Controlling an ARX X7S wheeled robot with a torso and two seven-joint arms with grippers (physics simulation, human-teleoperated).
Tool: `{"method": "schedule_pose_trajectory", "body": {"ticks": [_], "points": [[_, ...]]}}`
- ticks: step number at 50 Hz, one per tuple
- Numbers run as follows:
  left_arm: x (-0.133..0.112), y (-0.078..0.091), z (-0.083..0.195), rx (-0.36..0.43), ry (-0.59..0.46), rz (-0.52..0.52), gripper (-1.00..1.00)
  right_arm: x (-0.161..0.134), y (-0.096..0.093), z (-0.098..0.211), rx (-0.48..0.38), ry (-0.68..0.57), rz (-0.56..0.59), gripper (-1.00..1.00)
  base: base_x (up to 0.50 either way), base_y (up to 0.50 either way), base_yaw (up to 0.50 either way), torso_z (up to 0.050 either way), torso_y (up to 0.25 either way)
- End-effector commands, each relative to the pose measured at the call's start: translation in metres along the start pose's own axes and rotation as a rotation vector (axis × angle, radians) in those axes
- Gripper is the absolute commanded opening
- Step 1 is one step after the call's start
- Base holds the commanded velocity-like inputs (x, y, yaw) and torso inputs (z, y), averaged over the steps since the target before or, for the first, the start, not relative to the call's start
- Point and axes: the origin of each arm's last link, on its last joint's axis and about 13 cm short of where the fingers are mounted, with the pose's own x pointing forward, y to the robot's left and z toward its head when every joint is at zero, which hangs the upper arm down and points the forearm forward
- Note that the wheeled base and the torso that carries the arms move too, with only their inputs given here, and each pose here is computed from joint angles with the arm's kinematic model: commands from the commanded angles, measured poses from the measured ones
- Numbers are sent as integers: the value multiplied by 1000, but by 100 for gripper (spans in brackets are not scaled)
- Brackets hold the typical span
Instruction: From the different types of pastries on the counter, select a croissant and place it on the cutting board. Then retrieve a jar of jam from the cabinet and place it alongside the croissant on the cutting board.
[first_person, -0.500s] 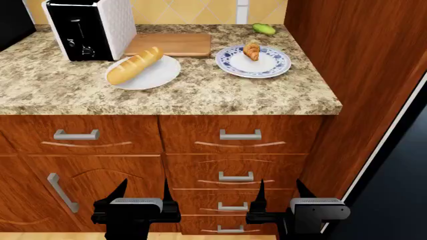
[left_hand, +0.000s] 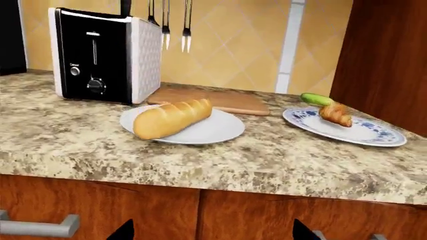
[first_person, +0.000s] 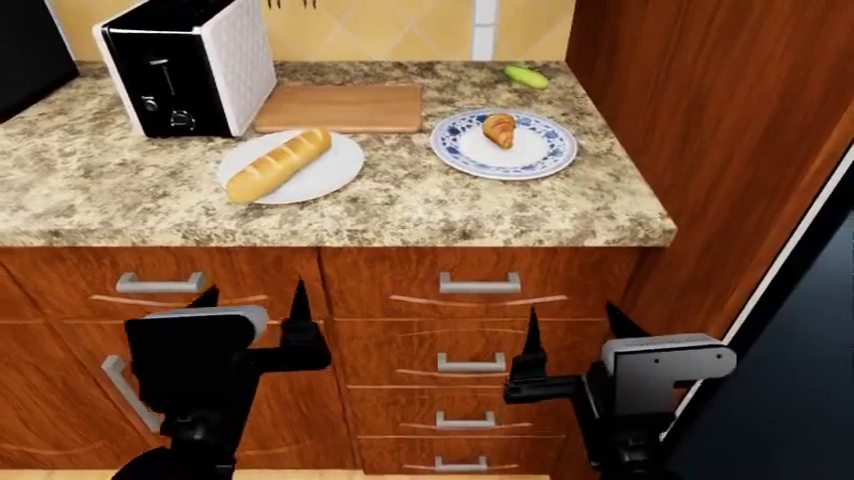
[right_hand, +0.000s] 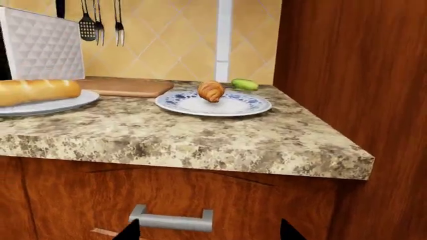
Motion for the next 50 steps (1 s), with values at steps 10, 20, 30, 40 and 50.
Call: {"method": "schedule_pose_trajectory", "body": {"ticks": [10,20,30,40,50], "points": [[-20,6,117,33,-162,-141,100,8,-11,92,-17,-184,124,100,249,288,0,50,0],[-22,5,146,72,-119,-269,100,8,-15,117,-52,-226,130,100,388,294,0,50,0],[-34,-5,173,80,-152,-336,100,5,-19,141,-55,-280,133,100,477,51,0,50,0],[-40,-6,189,84,-180,-342,100,3,-19,161,-72,-295,131,100,500,108,0,50,0],[-42,-6,194,90,-175,-328,100,0,-21,174,-71,-325,132,100,430,222,0,15,0]]}}
